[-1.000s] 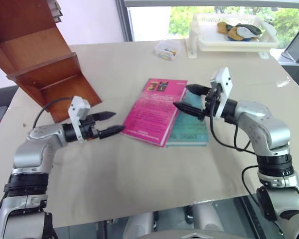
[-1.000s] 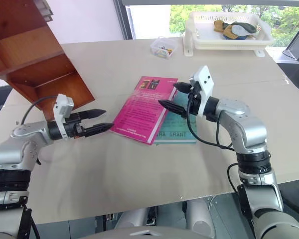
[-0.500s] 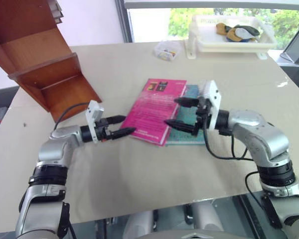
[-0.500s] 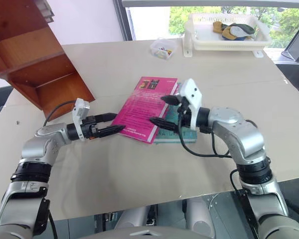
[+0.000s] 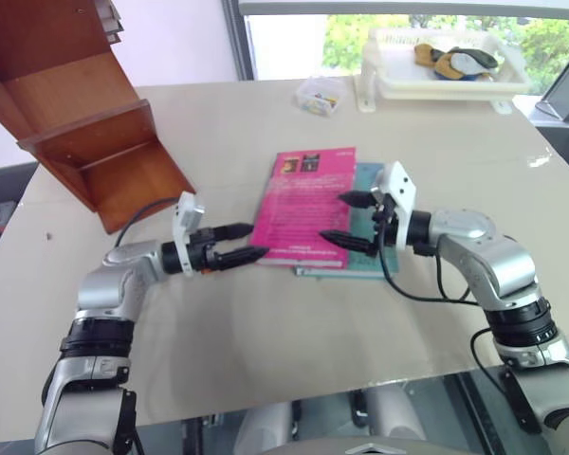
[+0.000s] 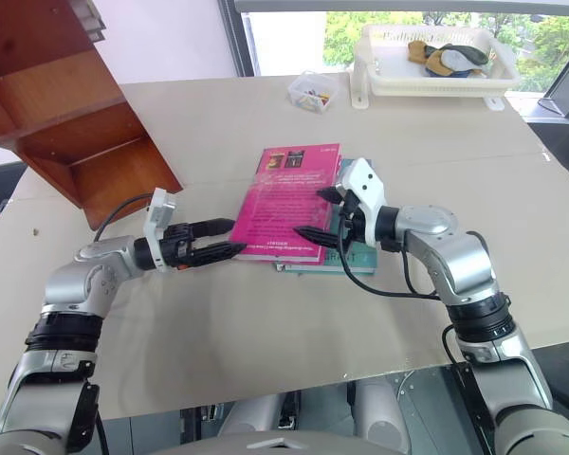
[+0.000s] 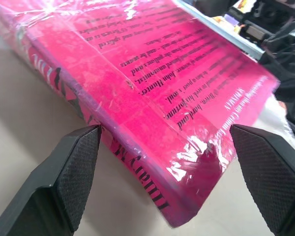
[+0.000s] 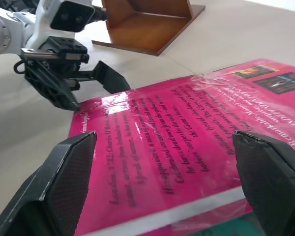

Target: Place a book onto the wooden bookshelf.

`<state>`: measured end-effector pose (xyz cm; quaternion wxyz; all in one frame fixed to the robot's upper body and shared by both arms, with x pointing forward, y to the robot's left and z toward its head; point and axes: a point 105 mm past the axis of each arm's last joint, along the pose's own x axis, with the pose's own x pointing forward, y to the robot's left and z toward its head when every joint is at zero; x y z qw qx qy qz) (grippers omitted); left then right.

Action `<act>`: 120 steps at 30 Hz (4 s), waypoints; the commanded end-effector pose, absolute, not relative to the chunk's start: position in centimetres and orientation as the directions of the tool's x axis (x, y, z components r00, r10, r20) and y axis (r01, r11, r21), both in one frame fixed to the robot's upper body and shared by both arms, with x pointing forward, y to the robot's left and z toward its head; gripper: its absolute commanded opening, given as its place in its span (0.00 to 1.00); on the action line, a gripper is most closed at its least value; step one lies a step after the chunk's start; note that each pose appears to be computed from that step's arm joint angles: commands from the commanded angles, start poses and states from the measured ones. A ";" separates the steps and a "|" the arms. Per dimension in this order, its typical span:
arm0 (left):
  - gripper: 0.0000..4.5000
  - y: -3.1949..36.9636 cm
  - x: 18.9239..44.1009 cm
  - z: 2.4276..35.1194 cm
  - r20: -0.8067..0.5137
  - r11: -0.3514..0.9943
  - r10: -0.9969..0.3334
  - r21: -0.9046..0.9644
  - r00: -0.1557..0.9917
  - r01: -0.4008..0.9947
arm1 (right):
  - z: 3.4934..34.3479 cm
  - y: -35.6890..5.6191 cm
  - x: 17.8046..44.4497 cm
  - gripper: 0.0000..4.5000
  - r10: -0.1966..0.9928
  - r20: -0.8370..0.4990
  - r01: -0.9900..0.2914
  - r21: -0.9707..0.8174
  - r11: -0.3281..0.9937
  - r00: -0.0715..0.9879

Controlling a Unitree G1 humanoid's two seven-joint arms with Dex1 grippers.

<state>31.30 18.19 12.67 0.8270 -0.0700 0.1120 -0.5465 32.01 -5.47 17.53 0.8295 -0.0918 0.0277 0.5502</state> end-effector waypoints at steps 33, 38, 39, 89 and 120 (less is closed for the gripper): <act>0.99 17.2 38.1 14.5 0.097 0.311 -0.845 -0.710 0.525 0.632 | 19.7 -18.6 21.6 1.00 0.842 -0.394 -0.928 -0.112 0.355 0.370; 0.99 15.5 37.5 14.0 0.129 0.165 -0.879 -0.821 0.460 0.547 | 19.5 -19.0 21.0 1.00 0.817 -0.403 -0.908 -0.121 0.400 0.413; 0.99 14.8 37.4 13.7 0.133 0.135 -0.884 -0.845 0.449 0.517 | 19.4 -18.9 20.8 1.00 0.816 -0.402 -0.907 -0.121 0.403 0.416; 0.15 11.5 36.8 36.1 0.001 0.269 -0.654 0.935 0.757 0.231 | 24.4 -23.3 26.7 0.70 0.875 0.054 -0.873 -0.066 0.483 0.481; 0.15 29.5 32.4 37.8 -0.309 0.097 0.177 0.950 0.934 0.296 | 28.5 -22.5 31.2 0.70 0.950 0.198 -0.957 -0.114 0.267 0.242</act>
